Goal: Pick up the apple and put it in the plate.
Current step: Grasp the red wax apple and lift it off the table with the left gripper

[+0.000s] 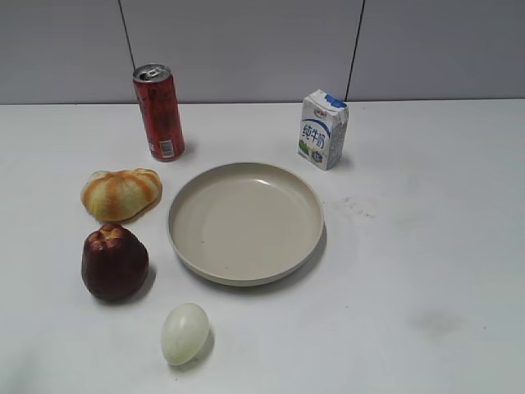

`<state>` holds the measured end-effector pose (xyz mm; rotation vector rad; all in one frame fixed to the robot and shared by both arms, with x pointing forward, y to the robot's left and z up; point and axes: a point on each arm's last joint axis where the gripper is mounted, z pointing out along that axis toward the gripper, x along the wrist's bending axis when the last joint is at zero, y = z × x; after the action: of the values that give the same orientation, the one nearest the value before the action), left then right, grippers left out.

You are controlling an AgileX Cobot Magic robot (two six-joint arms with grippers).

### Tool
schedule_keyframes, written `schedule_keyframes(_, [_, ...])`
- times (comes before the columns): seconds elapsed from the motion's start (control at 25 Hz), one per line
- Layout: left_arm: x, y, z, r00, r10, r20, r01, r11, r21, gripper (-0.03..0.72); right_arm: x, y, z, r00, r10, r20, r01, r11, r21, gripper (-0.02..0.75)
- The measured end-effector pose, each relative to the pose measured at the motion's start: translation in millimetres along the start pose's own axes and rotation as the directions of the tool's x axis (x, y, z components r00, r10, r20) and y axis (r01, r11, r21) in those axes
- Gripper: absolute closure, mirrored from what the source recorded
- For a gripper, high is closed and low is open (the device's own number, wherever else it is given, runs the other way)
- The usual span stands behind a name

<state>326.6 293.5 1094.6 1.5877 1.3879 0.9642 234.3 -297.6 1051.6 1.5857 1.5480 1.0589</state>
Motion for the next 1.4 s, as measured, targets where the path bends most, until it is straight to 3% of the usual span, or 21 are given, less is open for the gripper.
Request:
schedule_keyframes(0.08, [-3.6,10.3,23.6,0.999,-0.018,0.046,0.013,0.994,0.104,0.052,0.0,0.0,0.0,1.0,0.0,0.0,0.0,1.0,0.0,0.167])
schedule_keyframes(0.16, [-10.8,20.8,53.6,0.994,-0.026,0.104,-0.001,0.968,0.252,0.052,0.0,0.0,0.0,1.0,0.0,0.0,0.0,1.0,0.0,0.167])
schedule_keyframes(0.32, [-38.5,40.2,99.7,0.968,0.021,0.251,-0.133,0.888,0.441,0.042,0.0,0.0,0.0,1.0,0.0,0.0,0.0,1.0,0.0,0.167])
schedule_keyframes(0.56, [-96.9,31.0,165.2,0.897,0.11,0.428,-0.371,0.714,0.594,0.011,0.0,0.0,0.0,1.0,0.0,0.0,0.0,1.0,0.0,0.167])
schedule_keyframes(0.72, [-112.9,5.7,203.8,0.887,0.114,0.448,-0.42,0.604,0.677,0.006,0.0,0.0,0.0,1.0,0.0,0.0,0.0,1.0,0.0,0.167])
schedule_keyframes(0.92, [-120.6,-31.7,237.7,0.887,0.099,0.45,-0.438,0.489,0.755,0.007,0.0,0.0,0.0,1.0,0.0,0.0,0.0,1.0,0.0,0.167])
schedule_keyframes(1.16, [-126.1,-61.1,261.5,0.891,0.086,0.446,-0.436,0.439,0.786,0.043,0.0,0.0,0.0,1.0,0.0,0.0,0.0,1.0,0.0,0.167])
schedule_keyframes(1.24, [-126.7,-60.3,261.6,0.892,0.079,0.445,-0.433,0.437,0.789,0.087,0.0,0.0,0.0,1.0,0.0,0.0,0.0,1.0,0.0,0.167])
schedule_keyframes(1.4, [-128.3,-45.8,257.0,0.891,0.061,0.45,-0.431,0.424,0.796,0.087,0.0,0.0,0.0,1.0,0.0,0.0,0.0,1.0,0.0,0.167])
